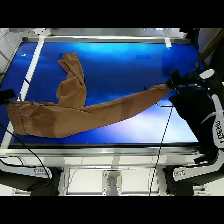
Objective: Fold the clothes and pants, and hang the long-sleeved shirts on hangers.
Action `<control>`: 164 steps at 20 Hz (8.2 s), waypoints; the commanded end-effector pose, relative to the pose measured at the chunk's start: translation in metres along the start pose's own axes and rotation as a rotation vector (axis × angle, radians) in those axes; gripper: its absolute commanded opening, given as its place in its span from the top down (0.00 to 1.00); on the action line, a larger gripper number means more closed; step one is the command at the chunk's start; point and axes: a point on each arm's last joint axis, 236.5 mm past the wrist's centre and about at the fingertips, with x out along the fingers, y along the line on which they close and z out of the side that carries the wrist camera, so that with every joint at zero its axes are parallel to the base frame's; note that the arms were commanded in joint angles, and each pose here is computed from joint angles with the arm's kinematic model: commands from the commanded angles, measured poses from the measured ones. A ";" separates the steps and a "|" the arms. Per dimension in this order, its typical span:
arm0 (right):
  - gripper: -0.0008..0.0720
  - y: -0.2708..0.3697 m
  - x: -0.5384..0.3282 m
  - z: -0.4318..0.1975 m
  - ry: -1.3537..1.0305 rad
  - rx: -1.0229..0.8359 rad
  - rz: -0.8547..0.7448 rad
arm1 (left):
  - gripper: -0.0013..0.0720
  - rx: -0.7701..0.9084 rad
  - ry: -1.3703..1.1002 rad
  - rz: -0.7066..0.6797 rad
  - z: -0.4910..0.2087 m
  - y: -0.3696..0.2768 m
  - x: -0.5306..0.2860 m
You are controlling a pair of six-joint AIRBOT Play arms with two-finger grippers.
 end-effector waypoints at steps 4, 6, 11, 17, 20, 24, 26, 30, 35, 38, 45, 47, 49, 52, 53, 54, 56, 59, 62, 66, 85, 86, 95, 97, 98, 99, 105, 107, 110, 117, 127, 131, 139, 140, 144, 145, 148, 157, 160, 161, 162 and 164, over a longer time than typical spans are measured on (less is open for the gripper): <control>0.34 0.054 -0.053 0.035 -0.100 -0.269 0.058 | 0.04 -0.018 0.012 0.090 -0.015 0.030 -0.051; 0.35 0.036 -0.089 0.026 -0.028 -0.409 -0.050 | 0.04 -0.061 0.031 0.104 -0.032 0.048 -0.068; 0.36 -0.014 -0.161 -0.005 0.123 -0.531 -0.247 | 0.04 -0.131 0.156 0.033 -0.127 0.051 -0.036; 0.36 0.049 -0.134 -0.040 0.163 -0.570 -0.059 | 0.05 -0.249 -0.061 -0.203 -0.088 -0.005 -0.011; 0.36 0.081 -0.076 -0.076 0.222 -0.653 -0.024 | 0.05 -0.280 -0.106 -0.204 -0.074 -0.003 -0.011; 0.36 0.138 0.036 -0.174 0.333 -0.715 0.117 | 0.05 -0.248 -0.135 -0.244 -0.060 -0.012 -0.024; 0.36 0.165 0.089 -0.230 0.372 -0.677 0.209 | 0.05 -0.188 -0.183 -0.362 -0.042 -0.047 -0.045; 0.36 0.197 0.148 -0.327 0.470 -0.653 0.308 | 0.05 0.031 -0.263 -0.546 -0.018 -0.155 -0.083; 0.36 0.223 0.141 -0.356 0.496 -0.712 0.362 | 0.05 0.222 -0.220 -0.664 -0.016 -0.295 -0.080; 0.36 0.229 0.131 -0.358 0.519 -0.760 0.381 | 0.05 0.243 -0.183 -0.694 -0.015 -0.349 -0.063; 0.36 0.208 0.110 -0.379 0.664 -0.882 0.363 | 0.05 0.146 -0.139 -0.689 0.016 -0.373 -0.024; 0.36 0.199 0.104 -0.384 0.711 -0.907 0.351 | 0.05 0.175 -0.139 -0.641 0.019 -0.360 -0.020; 0.36 0.189 0.103 -0.385 0.734 -0.933 0.321 | 0.05 0.205 -0.147 -0.571 0.028 -0.333 -0.019; 0.36 0.185 0.108 -0.380 0.716 -0.957 0.298 | 0.05 0.213 -0.142 -0.513 0.035 -0.308 -0.011; 0.36 0.185 0.108 -0.380 0.712 -0.956 0.299 | 0.05 0.225 -0.130 -0.505 0.032 -0.307 -0.005; 0.36 0.186 0.108 -0.379 0.710 -0.956 0.300 | 0.05 0.235 -0.115 -0.502 0.028 -0.308 0.002; 0.36 0.186 0.108 -0.380 0.711 -0.955 0.300 | 0.05 0.290 -0.099 -0.508 0.018 -0.321 0.011; 0.36 0.186 0.108 -0.380 0.711 -0.955 0.300 | 0.05 0.348 -0.130 -0.544 0.013 -0.346 0.005; 0.36 0.186 0.108 -0.380 0.711 -0.955 0.300 | 0.23 0.385 -0.152 -0.597 0.005 -0.374 -0.005; 0.36 0.183 0.105 -0.380 0.727 -0.958 0.294 | 0.95 0.467 -0.152 -0.613 -0.015 -0.402 -0.012; 0.37 0.196 -0.121 -0.063 0.033 -0.883 0.190 | 0.95 1.362 -0.099 -0.866 -0.366 -0.559 -0.245; 0.37 0.189 -0.123 -0.055 0.027 -0.869 0.178 | 0.95 1.387 -0.103 -0.870 -0.377 -0.560 -0.249; 0.36 0.137 -0.042 -0.068 0.214 -0.907 0.050 | 0.05 1.025 -0.583 -0.109 -0.089 -0.396 -0.272; 0.36 0.133 -0.005 -0.100 0.314 -0.918 0.058 | 0.05 0.766 -0.474 -0.023 -0.032 -0.313 -0.243; 0.36 0.133 0.014 -0.119 0.356 -0.934 0.060 | 0.05 0.654 -0.359 0.021 -0.017 -0.266 -0.215; 0.36 0.135 0.031 -0.136 0.386 -0.950 0.064 | 0.05 0.563 -0.244 0.048 -0.011 -0.224 -0.186; 0.36 0.186 0.099 -0.204 0.299 -1.057 0.157 | 0.05 0.003 0.114 -0.199 -0.005 -0.084 -0.056; 0.36 0.202 0.106 -0.212 0.253 -1.066 0.187 | 0.05 -0.076 0.148 -0.306 -0.003 -0.067 -0.028; 0.36 0.206 0.108 -0.217 0.250 -1.038 0.191 | 0.05 -0.069 0.171 -0.434 -0.003 -0.066 0.011; 0.36 0.206 0.107 -0.218 0.260 -0.951 0.180 | 0.13 0.130 0.057 -0.768 0.011 -0.145 0.057; 0.36 0.205 0.107 -0.218 0.266 -0.922 0.173 | 0.71 0.257 0.120 -0.943 -0.016 -0.188 0.047; 0.37 0.200 0.110 -0.217 0.269 -0.927 0.160 | 0.93 0.269 0.120 -0.952 -0.016 -0.187 0.037; 0.37 0.112 0.172 -0.225 0.427 -0.899 -0.007 | 0.95 0.300 -0.018 -0.911 0.012 -0.170 -0.017; 0.37 0.104 0.175 -0.220 0.422 -0.917 -0.035 | 0.95 0.303 -0.037 -0.901 0.016 -0.167 -0.023; 0.37 0.099 0.177 -0.217 0.423 -0.984 -0.045 | 0.95 0.310 -0.069 -0.893 0.021 -0.163 -0.038; 0.37 0.098 0.177 -0.217 0.424 -0.986 -0.047 | 0.95 0.310 -0.068 -0.894 0.021 -0.164 -0.038; 0.37 0.090 0.181 -0.221 0.445 -0.985 -0.059 | 0.95 0.305 -0.060 -0.898 0.020 -0.166 -0.039; 0.97 0.120 0.171 -0.215 0.407 -1.065 -0.013 | 0.95 0.303 -0.064 -0.896 0.021 -0.164 -0.043; 0.97 0.170 0.125 -0.166 0.260 -1.071 0.036 | 0.95 0.266 -0.123 -0.867 0.033 -0.145 -0.063; 0.97 0.179 0.102 -0.150 0.223 -1.074 0.037 | 0.95 0.254 -0.154 -0.851 0.038 -0.134 -0.073; 0.97 0.184 0.074 -0.135 0.203 -1.071 0.034 | 0.95 0.235 -0.187 -0.833 0.043 -0.120 -0.083; 0.97 0.183 0.016 -0.117 0.210 -1.066 0.011 | 0.95 0.172 -0.241 -0.796 0.051 -0.088 -0.105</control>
